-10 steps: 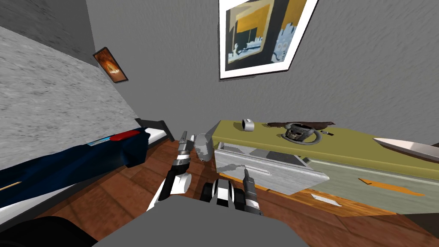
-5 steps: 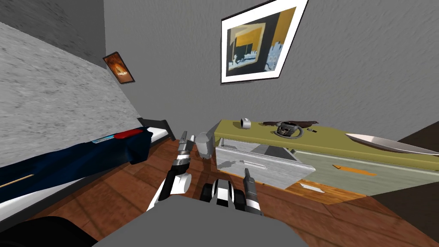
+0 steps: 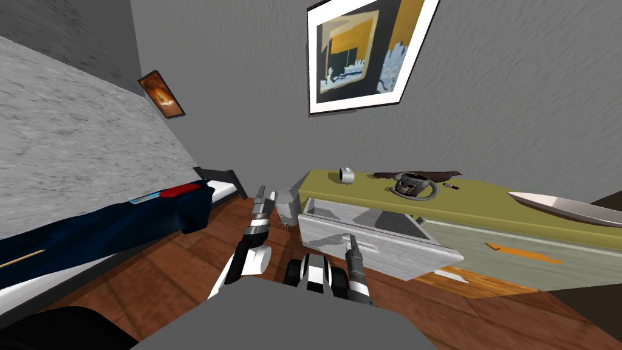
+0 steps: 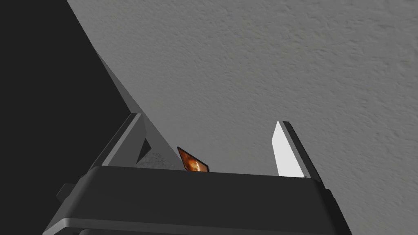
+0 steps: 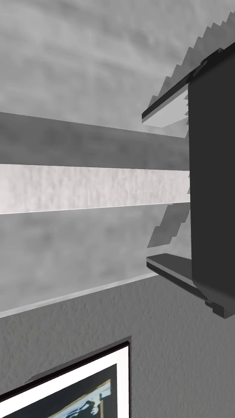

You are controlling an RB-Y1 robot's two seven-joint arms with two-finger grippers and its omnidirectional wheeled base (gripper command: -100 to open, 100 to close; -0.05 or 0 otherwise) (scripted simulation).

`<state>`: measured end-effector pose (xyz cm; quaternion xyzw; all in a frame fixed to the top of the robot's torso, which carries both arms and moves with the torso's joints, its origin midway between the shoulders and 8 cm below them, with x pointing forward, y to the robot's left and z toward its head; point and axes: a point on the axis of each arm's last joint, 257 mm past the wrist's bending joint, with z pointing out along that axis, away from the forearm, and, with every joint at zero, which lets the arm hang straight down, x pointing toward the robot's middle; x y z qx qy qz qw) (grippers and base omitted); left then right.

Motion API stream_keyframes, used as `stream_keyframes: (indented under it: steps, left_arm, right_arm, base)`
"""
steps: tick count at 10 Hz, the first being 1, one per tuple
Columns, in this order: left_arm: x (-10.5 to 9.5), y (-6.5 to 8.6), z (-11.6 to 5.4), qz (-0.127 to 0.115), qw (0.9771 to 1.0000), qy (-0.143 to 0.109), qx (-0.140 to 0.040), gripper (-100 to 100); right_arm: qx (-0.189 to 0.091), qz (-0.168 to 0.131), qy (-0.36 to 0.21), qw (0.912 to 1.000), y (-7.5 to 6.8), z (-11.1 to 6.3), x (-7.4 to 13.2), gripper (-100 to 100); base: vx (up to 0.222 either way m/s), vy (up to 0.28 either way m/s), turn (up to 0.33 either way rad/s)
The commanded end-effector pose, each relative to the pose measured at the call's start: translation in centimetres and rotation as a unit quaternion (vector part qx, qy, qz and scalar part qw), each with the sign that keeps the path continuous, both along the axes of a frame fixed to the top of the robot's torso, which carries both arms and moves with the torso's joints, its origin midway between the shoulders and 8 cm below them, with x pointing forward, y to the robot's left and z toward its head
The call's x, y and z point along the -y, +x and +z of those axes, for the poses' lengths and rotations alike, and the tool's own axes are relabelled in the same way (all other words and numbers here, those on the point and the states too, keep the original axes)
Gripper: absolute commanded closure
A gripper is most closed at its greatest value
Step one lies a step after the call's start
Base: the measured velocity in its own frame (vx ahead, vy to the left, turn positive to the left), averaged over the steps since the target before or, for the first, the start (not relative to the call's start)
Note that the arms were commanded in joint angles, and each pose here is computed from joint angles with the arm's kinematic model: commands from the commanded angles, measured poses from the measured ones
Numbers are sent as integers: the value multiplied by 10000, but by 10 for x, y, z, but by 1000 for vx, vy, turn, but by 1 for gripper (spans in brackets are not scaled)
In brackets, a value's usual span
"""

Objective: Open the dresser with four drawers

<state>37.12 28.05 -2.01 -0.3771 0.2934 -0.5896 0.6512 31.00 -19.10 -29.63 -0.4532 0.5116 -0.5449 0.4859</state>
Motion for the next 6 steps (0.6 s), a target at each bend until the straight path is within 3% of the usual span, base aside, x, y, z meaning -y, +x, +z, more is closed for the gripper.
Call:
stream_keyframes:
  steps: [1,3,4,6]
  left_arm:
    - [0,0,0,0,10000,0,0,0]
    - [0,0,0,-1,10000,-1,2,0]
    - [0,0,0,-1,10000,-1,2,0]
    - [0,0,0,0,10000,0,0,0]
  right_arm:
    - [6,18,5,10000,-2,2,-1,100]
    - [11,36,9,10000,-5,3,-3,100]
    - [-42,70,1,10000,-6,9,-9,-100]
    - [-38,97,11,9999,-6,21,-15,-100]
  base:
    - [-75,13,-20]
    - [-173,5,-17]
    - [-88,-9,-44]
    - [26,-21,-32]
